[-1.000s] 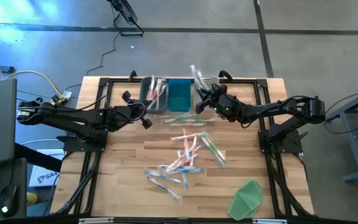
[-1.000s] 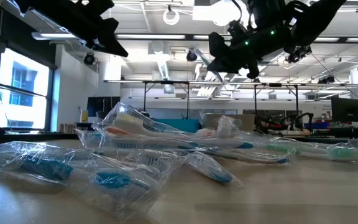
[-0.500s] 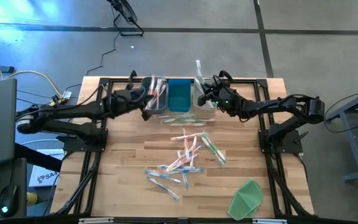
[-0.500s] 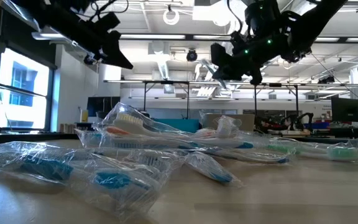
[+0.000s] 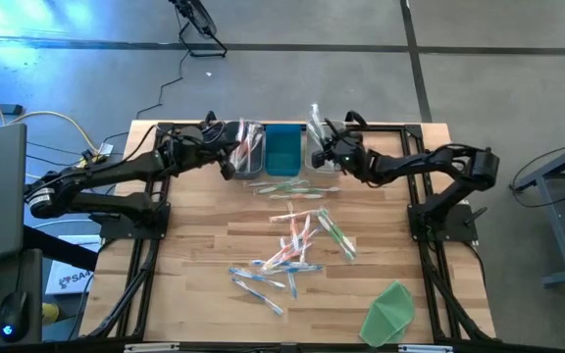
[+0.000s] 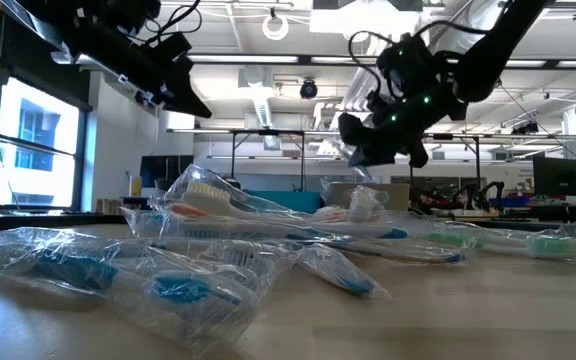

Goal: Pick & Place Toothbrushes
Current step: Put the green toothbrush into the white bin, then put the orange toothbrush into the dark blue bin

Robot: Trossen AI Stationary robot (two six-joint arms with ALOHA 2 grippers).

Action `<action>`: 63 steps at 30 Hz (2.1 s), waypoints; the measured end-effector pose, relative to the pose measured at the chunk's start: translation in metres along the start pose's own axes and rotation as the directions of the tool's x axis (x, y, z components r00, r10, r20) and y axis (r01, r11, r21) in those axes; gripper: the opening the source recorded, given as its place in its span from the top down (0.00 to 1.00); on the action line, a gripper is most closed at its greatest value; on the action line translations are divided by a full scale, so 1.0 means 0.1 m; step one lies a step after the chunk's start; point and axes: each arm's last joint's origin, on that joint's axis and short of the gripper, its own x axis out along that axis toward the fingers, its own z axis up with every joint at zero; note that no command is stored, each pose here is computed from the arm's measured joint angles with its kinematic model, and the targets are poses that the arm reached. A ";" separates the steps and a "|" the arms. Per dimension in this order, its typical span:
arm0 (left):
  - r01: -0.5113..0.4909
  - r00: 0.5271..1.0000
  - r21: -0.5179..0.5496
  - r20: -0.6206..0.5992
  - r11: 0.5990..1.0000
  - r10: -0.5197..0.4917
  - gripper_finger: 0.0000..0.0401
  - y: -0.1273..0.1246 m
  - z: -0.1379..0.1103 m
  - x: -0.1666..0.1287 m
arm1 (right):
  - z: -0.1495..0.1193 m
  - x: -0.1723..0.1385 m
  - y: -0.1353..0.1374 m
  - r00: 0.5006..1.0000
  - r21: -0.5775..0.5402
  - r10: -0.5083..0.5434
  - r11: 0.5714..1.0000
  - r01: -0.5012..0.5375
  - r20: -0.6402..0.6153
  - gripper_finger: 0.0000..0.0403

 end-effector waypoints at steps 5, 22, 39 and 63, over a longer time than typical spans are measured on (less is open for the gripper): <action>0.001 1.000 0.000 -0.001 1.000 -0.001 1.00 0.00 0.00 0.00 | -0.10 0.10 -0.05 0.999 0.008 -0.025 1.000 0.026 -0.035 0.95; 0.001 1.000 -0.003 -0.005 1.000 -0.001 1.00 0.00 0.00 0.00 | -0.18 0.13 -0.09 0.995 -0.015 -0.029 1.000 0.027 -0.095 0.94; 0.000 1.000 -0.006 -0.012 1.000 0.000 1.00 0.00 -0.01 0.00 | -0.18 0.13 -0.09 0.995 -0.029 -0.054 0.998 0.052 -0.086 0.67; 0.000 1.000 -0.008 -0.011 1.000 0.000 1.00 0.00 -0.01 0.00 | 0.25 -0.37 0.10 0.997 -0.157 0.078 0.985 -0.074 0.020 0.72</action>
